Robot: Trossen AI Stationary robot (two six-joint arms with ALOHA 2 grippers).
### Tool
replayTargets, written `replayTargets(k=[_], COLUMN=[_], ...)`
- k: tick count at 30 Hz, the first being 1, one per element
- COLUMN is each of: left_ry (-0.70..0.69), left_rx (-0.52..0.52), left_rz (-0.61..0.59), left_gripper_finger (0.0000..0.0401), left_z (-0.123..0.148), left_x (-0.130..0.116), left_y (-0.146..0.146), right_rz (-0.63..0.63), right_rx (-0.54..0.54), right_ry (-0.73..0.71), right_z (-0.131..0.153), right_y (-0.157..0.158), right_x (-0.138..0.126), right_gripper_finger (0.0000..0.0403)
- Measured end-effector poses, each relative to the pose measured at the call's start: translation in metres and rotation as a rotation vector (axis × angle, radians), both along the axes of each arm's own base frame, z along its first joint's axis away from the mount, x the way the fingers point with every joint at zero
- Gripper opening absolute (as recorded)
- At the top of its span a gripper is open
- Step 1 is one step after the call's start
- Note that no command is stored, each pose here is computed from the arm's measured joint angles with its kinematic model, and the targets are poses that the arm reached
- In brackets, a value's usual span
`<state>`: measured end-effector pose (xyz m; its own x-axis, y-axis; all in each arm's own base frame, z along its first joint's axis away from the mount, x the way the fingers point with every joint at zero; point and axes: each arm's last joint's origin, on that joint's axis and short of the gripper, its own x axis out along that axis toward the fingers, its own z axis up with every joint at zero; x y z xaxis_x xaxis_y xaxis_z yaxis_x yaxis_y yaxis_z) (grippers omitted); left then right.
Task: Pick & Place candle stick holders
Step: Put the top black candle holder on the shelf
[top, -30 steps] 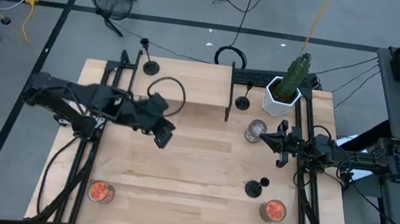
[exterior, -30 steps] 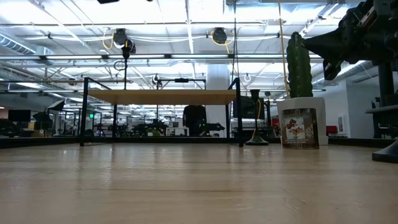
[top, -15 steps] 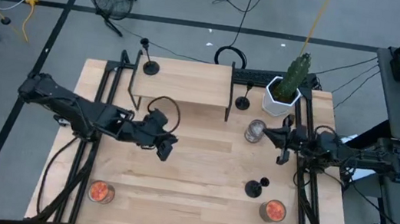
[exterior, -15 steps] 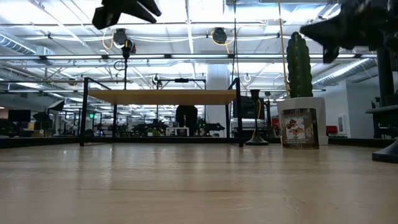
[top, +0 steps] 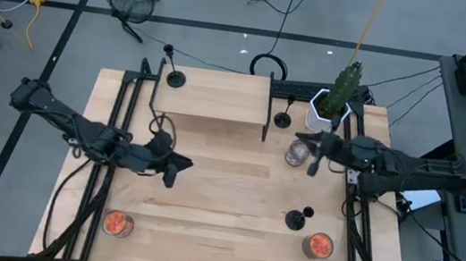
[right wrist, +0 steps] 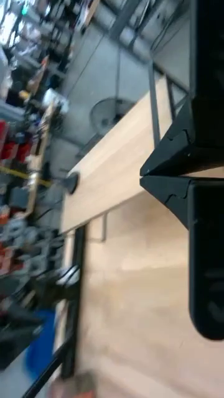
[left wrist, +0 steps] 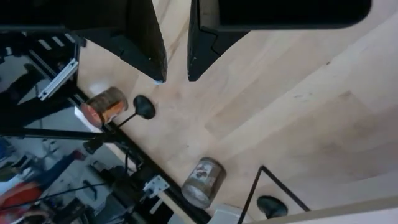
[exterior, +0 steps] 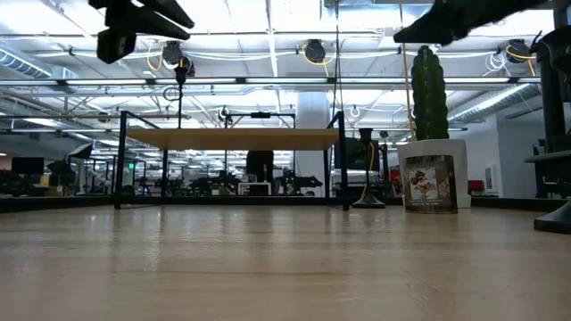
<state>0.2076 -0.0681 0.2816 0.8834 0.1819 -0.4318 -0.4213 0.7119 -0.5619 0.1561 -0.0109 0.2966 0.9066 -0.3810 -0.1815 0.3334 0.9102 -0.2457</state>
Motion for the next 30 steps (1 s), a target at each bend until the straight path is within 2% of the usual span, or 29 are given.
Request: replayTargets(k=[6, 12, 18, 24, 30], left_ry=[-0.043, -0.043, -0.043, -0.055, -0.057], left_rx=[0.004, 0.041, 0.055, 0.103, 0.145], left_rz=[-0.006, -0.034, -0.046, -0.07, -0.083], left_gripper_finger=[0.0069, 0.0069, 0.0069, 0.0069, 0.0069], left_z=[-0.001, -0.006, -0.012, -0.007, -0.001], left_x=[-0.016, -0.027, -0.035, -0.048, -0.064], left_y=[-0.001, -0.002, 0.001, 0.008, 0.016], right_rz=[-0.119, -0.183, -0.24, -0.296, -0.276], right_rx=[-0.109, -0.129, -0.164, -0.145, -0.069], right_ry=[0.193, 0.343, 0.456, 0.515, 0.621], right_z=[0.025, 0.043, 0.055, 0.063, 0.049], right_y=[-0.006, -0.023, -0.044, -0.066, -0.084], right_x=[0.028, 0.054, 0.065, 0.064, 0.066], right_gripper_finger=[0.0, 0.0, 0.0, 0.0, 0.0])
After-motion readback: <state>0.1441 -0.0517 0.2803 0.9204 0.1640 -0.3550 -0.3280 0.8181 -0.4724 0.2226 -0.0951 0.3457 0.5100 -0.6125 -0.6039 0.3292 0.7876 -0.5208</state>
